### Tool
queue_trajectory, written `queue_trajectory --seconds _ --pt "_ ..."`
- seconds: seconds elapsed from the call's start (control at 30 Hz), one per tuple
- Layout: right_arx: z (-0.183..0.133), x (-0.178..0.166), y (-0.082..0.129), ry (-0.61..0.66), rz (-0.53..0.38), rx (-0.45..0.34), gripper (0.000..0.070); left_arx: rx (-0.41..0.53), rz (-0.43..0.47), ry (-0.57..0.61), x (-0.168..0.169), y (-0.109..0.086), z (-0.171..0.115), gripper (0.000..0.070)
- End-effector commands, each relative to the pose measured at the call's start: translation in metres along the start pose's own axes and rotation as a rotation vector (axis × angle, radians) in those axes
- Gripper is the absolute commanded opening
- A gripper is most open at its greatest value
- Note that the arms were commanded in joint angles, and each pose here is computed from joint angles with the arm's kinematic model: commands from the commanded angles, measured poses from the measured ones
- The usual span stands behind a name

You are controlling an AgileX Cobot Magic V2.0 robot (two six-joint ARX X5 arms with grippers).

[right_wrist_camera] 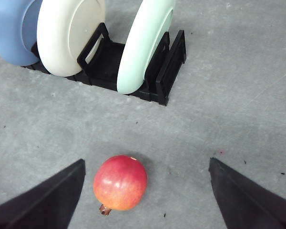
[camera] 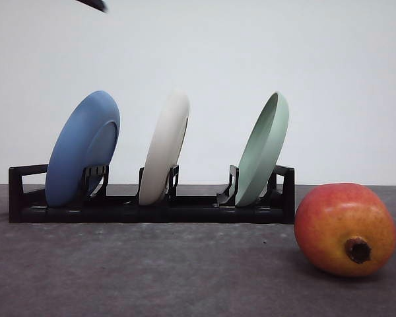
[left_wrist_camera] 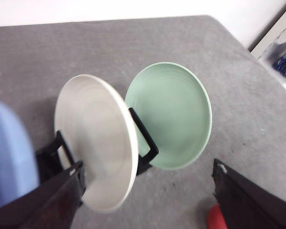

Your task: Place pomegranate in white plate

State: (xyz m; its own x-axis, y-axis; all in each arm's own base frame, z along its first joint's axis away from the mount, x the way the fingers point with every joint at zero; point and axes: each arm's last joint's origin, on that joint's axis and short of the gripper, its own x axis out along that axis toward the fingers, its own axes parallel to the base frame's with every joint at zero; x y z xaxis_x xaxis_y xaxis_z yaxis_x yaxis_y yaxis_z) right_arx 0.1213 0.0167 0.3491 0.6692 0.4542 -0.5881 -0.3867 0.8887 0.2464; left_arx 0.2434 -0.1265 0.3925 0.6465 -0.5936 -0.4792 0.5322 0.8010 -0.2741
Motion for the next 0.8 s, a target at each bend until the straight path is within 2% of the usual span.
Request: queue_trajectory --seconds 0.0,0.37,0.43,0.77 --pt "0.005 -0.003 0.001 -0.016 0.004 -0.001 0.0522 0.012 0.008 -0.011 0.014 -0.003 0.007 0.0498" --pt "0.004 -0.003 0.001 -0.014 0.005 0.004 0.0522 0.028 0.071 0.064 0.098 0.000 -0.005 0.0493" --pt "0.004 -0.003 0.001 -0.011 0.005 0.005 0.0522 0.032 0.083 0.077 0.108 0.001 -0.008 0.0474" --pt "0.004 -0.003 0.001 -0.008 0.005 0.006 0.0522 0.030 0.085 0.137 0.142 0.006 -0.023 0.0470"
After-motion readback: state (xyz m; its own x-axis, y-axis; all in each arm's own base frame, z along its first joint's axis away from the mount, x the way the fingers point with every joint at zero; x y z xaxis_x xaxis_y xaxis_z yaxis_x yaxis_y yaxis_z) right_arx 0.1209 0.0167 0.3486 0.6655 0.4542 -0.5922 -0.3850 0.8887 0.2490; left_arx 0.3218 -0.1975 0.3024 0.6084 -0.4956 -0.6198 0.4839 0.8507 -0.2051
